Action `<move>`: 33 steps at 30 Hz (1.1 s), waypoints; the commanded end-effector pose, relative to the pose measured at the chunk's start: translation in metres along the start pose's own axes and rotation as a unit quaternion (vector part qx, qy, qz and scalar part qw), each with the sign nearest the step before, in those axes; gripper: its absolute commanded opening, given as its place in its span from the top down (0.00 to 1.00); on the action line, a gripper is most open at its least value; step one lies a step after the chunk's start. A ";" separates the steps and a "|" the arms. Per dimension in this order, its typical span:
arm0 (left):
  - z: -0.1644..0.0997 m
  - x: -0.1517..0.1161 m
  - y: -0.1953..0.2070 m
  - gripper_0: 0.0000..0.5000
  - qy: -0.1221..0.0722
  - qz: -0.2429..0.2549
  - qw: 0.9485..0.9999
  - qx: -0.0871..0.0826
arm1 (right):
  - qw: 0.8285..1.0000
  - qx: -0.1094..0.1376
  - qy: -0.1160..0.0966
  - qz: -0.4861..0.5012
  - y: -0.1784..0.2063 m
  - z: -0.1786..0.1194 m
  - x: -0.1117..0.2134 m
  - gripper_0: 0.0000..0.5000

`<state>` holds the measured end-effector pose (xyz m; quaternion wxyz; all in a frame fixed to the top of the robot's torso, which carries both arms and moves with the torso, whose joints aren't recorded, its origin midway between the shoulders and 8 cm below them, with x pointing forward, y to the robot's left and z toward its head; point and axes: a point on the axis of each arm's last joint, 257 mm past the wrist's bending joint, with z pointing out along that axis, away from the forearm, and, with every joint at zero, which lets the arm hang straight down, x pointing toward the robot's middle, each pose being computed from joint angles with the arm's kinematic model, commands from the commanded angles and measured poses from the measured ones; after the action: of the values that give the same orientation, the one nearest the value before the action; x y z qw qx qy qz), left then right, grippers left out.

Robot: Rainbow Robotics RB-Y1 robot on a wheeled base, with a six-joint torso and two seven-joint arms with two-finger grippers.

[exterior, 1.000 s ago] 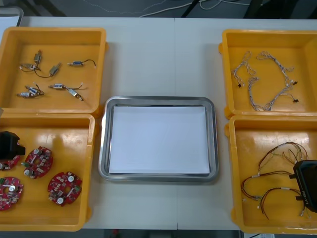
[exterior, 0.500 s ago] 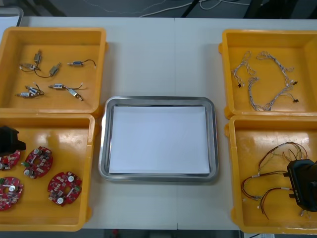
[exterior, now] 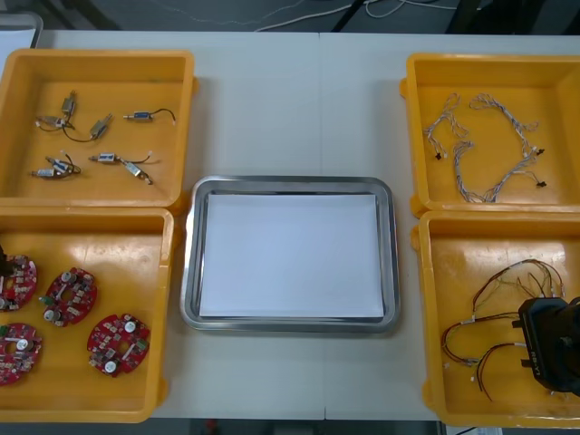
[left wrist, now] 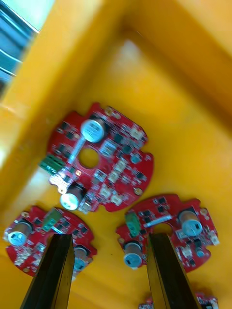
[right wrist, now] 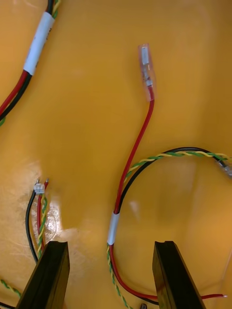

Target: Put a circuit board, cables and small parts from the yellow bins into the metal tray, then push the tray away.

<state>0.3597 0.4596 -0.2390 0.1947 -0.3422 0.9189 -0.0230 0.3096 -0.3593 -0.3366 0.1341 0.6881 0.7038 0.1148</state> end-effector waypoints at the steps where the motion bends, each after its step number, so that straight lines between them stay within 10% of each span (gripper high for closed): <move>1: -0.003 -0.011 0.028 0.13 -0.025 -0.107 0.994 -0.026 | 1.000 0.009 0.003 -0.005 -0.015 0.006 0.010 0.00; 15: 0.001 -0.006 0.026 0.13 -0.031 -0.203 0.978 -0.030 | 1.000 0.008 0.007 0.005 -0.015 0.018 0.012 0.00; 33: -0.010 -0.012 -0.020 0.13 -0.014 -0.188 0.982 0.003 | 1.000 0.003 0.006 0.005 -0.014 0.027 0.010 0.03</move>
<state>0.3542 0.4635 -0.2454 0.1786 -0.5412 0.8210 -0.0341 0.3148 -0.3594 -0.3540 0.1387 0.6982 0.6918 0.1215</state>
